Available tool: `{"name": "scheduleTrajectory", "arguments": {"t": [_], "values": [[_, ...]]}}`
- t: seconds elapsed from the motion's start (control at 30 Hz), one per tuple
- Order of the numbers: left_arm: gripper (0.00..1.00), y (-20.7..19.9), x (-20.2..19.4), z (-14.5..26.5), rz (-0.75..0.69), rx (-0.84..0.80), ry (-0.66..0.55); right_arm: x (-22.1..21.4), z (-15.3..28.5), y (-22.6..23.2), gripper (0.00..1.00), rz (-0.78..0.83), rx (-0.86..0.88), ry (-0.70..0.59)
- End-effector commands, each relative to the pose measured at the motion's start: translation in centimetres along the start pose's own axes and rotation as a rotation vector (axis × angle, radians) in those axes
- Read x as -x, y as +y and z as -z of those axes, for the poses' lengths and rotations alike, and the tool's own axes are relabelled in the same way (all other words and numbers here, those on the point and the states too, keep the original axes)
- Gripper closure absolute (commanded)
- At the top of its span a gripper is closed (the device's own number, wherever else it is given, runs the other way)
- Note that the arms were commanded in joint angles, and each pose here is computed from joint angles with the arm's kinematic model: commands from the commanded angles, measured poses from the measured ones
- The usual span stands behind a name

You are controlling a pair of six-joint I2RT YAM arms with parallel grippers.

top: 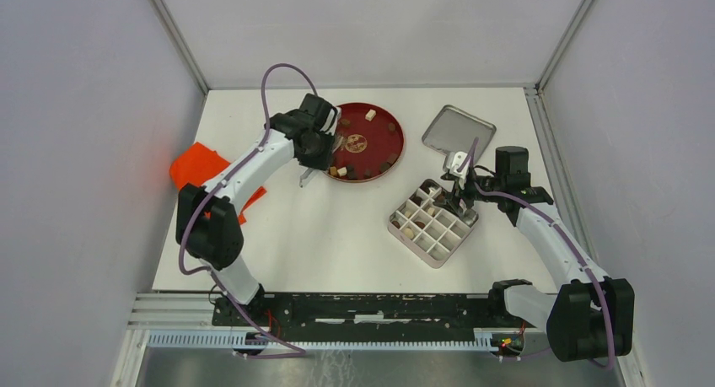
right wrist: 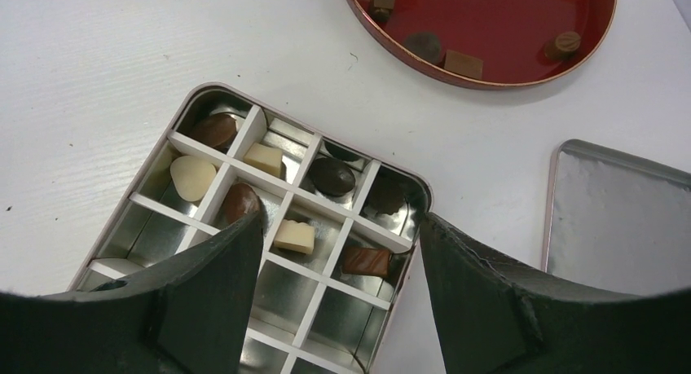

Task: Pack the chocolate
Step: Pick up the fake chocolate from the plate, then place the fake chocolate in the packing box.

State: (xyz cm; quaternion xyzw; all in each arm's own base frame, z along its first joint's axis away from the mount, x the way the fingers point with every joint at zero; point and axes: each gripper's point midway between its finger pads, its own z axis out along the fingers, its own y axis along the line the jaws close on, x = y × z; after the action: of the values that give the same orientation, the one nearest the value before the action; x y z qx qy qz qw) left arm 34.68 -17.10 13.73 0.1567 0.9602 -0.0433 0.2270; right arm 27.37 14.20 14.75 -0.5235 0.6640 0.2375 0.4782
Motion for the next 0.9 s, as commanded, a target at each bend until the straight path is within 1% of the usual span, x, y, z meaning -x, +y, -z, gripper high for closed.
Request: {"name": "scheduleTrajectory", "arguments": {"t": [0.0, 0.13, 0.2, 0.33, 0.43, 0.53, 0.73, 0.87], "values": [[0.98, -0.3, 2.2, 2.7, 0.044, -0.020, -0.161, 0.9, 0.4, -1.9, 0.24, 0.014, -0.062, 0.004], [0.98, -1.2, 2.2, 3.5, 0.057, -0.080, -0.210, 0.4, 0.4, -2.2, 0.24, 0.006, -0.075, 0.025], [0.98, -2.1, 2.1, 4.0, 0.062, -0.137, -0.231, 0.3, 0.4, -2.3, 0.24, 0.005, -0.078, 0.026], [0.98, -3.0, 1.8, 5.6, 0.073, -0.201, -0.281, 0.1, 0.5, -2.5, 0.23, -0.002, -0.086, 0.032], [0.98, -4.3, 1.6, 6.9, 0.078, -0.283, -0.310, -0.1, 0.6, -2.7, 0.24, -0.005, -0.092, 0.038], [0.98, -6.0, 1.0, 8.6, 0.084, -0.397, -0.343, -0.4, 0.9, -3.2, 0.23, -0.007, -0.116, 0.050], [0.98, -10.5, -2.2, 12.3, 0.029, -0.585, -0.382, -1.1, 1.6, -4.5, 0.24, -0.040, -0.178, 0.074], [0.98, -13.8, -5.7, 13.6, -0.005, -0.686, -0.386, -2.1, 2.3, -5.9, 0.23, -0.088, -0.258, 0.103]]}}
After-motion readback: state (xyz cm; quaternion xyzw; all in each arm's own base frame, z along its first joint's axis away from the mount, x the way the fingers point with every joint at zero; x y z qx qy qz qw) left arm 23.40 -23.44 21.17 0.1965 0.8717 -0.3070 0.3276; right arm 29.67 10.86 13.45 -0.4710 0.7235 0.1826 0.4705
